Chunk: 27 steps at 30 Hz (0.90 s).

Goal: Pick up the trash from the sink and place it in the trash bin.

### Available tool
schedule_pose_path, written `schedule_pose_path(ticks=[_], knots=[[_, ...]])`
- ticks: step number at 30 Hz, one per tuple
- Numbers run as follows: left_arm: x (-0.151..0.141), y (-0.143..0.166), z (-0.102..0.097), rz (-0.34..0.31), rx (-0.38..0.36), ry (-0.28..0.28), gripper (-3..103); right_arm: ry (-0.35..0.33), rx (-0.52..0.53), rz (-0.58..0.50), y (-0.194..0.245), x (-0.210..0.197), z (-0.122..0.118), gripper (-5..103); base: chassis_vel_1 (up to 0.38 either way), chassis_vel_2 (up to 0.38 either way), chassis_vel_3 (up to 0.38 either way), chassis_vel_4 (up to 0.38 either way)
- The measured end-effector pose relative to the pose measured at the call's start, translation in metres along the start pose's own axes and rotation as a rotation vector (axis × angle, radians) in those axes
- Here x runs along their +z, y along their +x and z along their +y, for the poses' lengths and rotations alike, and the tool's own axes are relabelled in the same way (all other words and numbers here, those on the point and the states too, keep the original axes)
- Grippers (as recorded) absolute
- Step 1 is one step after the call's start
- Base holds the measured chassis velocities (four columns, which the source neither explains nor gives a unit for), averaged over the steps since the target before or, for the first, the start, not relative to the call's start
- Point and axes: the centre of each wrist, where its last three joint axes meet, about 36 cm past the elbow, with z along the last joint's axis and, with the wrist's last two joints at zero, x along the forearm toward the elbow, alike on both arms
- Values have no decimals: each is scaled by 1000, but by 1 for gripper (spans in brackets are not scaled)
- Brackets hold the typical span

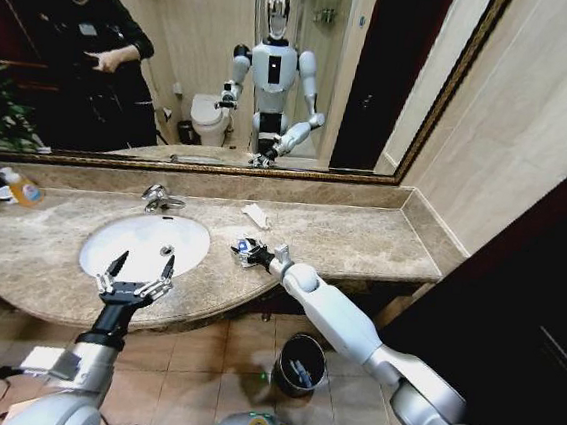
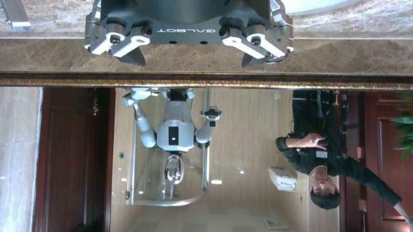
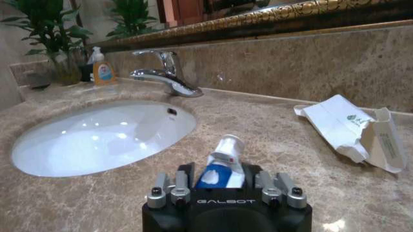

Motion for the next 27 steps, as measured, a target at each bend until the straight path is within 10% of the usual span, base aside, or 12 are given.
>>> schedule_pose_path(ticks=[16, 27], knots=[[0, 0, 0, 0, 0, 0, 100, 26, 10, -6, 1, -5, -1, 5, 0, 0, 0, 0], [0, 0, 0, 0, 0, 0, 100, 41, 23, -50, 13, -21, 4, 1, 0, 0, 0, 0]])
